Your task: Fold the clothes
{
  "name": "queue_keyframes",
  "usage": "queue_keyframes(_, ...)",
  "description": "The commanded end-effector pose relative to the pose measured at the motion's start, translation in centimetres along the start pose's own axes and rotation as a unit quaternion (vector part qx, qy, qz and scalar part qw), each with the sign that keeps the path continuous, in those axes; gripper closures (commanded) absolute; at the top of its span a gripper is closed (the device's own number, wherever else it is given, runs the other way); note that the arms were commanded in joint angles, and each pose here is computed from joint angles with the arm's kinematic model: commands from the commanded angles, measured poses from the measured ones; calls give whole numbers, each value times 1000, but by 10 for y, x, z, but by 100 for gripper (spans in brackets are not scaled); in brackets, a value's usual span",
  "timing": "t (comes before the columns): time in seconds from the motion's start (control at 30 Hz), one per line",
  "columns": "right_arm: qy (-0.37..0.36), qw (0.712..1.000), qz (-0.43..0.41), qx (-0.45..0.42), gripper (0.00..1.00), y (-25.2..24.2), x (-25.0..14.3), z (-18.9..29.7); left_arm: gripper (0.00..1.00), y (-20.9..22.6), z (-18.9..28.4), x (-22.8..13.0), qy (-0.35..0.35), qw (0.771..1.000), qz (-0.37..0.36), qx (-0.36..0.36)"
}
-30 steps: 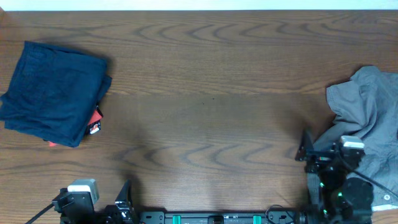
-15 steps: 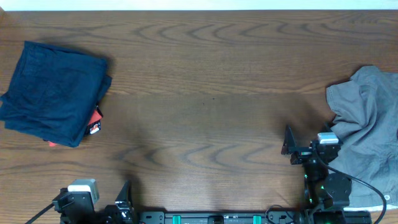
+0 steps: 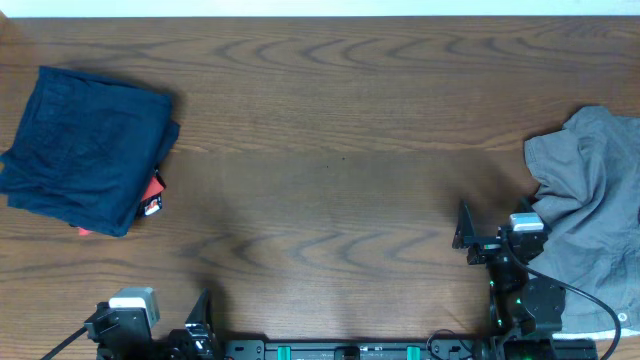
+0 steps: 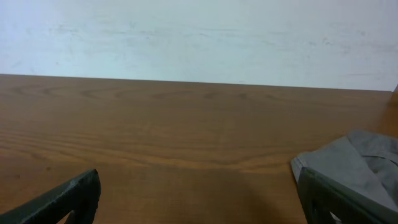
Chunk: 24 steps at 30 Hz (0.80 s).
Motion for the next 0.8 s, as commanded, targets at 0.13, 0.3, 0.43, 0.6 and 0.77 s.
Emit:
queue_keyframes(0.13,-1,1000,10,10,1,4,0,0,2,1,0,0,-1,1000,-8,3)
queue_keyframes(0.3,-1,1000,10,10,1,4,0,0,2,1,0,0,-1,1000,-8,3)
queue_keyframes(0.43,-1,1000,10,10,1,4,0,0,2,2,0,0,-3,1000,-8,7)
queue_keyframes(0.6,-1,1000,10,10,1,4,0,0,2,9,-12,15,-36,999,-9,29)
queue_keyframes(0.77,0,1000,10,10,1,4,0,0,2,33,-54,-1,-22,996,-6,82)
Point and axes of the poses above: each gripper's point midway between its finger pads, its own z axis back along the fingers, its own y axis along the line the jaws close on, x = y × z, the point moved 1 cm from there along z, back along the fingers, and after that the axes turned 8 degrees about z, right-handed, at the moved point
